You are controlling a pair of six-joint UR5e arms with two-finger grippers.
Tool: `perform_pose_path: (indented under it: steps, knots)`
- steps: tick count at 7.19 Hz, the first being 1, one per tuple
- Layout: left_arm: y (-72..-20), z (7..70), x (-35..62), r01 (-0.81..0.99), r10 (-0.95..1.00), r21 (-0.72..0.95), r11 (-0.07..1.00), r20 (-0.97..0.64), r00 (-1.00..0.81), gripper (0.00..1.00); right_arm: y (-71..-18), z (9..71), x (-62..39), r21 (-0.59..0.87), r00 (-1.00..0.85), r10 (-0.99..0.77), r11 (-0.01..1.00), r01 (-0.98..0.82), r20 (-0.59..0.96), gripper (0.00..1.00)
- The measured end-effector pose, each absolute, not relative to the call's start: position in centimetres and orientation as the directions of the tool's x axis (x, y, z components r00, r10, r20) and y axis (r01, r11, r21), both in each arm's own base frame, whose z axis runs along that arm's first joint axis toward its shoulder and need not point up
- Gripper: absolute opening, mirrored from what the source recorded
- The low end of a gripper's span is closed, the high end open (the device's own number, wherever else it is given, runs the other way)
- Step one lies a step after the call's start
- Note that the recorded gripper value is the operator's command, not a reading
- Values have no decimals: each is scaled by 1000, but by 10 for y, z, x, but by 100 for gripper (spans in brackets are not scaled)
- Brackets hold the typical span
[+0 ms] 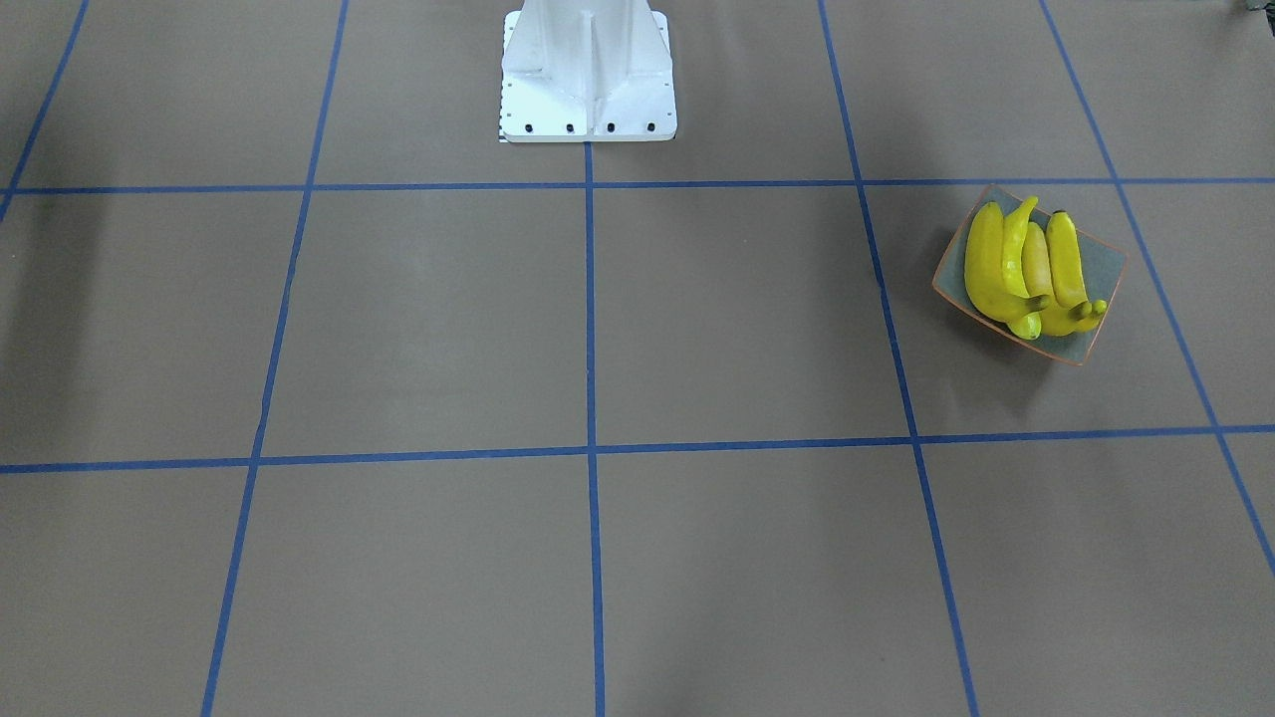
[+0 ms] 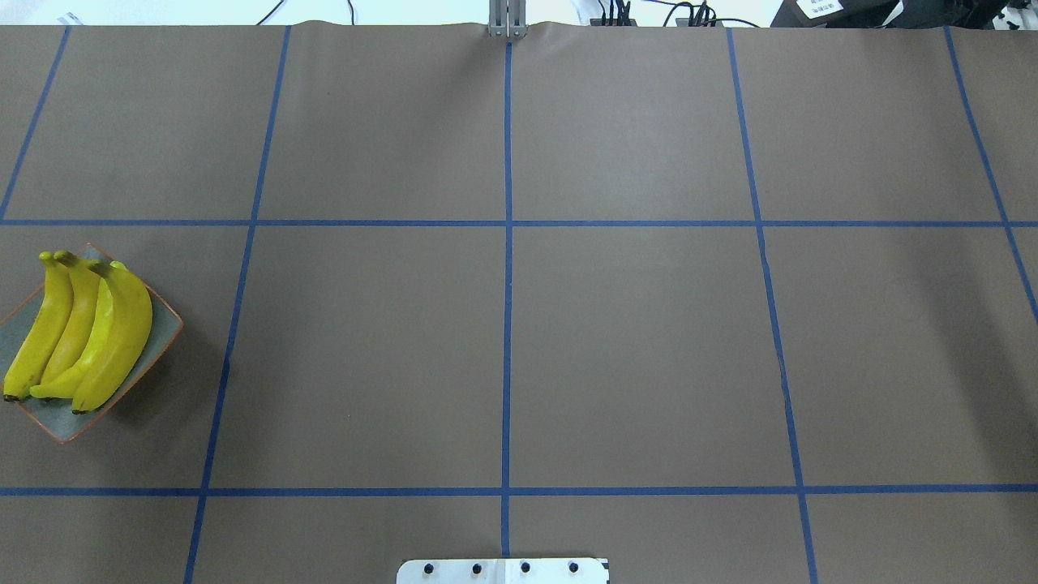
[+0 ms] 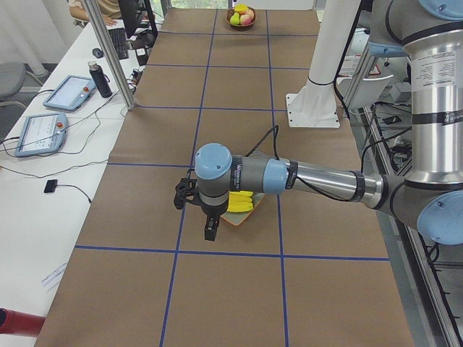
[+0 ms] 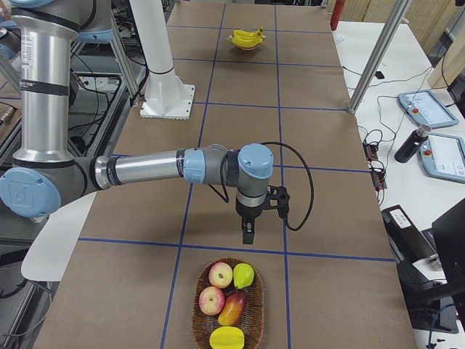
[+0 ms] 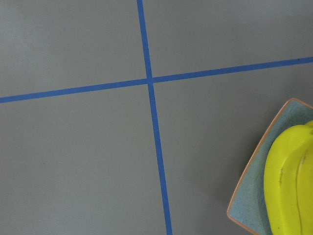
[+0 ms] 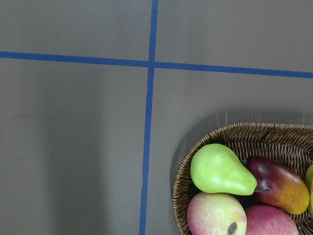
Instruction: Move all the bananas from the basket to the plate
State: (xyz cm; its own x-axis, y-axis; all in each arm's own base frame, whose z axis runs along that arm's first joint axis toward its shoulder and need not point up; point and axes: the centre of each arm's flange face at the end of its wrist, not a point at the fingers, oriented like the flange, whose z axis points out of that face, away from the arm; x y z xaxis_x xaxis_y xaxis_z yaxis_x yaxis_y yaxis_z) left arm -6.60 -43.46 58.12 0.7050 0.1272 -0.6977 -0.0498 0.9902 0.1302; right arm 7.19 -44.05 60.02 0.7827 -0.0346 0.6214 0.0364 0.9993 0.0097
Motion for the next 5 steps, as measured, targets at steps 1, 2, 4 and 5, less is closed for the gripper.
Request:
perform_pose_path:
  steps: [1,2,4,5]
  knots:
    - [-433,582,-66,-50,125,127,991,-698,705,100,-441,599,72,4,783,-23,1000,27,622,100]
    - [-431,584,-66,-49,122,123,991,-699,705,100,-441,598,72,0,782,-14,1000,17,623,100]
    - [-422,595,-66,-50,105,99,994,-701,705,100,-442,594,72,3,781,-11,1000,12,624,100]
    - [-417,600,-66,-51,98,87,995,-702,705,100,-443,593,72,6,781,-13,1000,11,624,100]
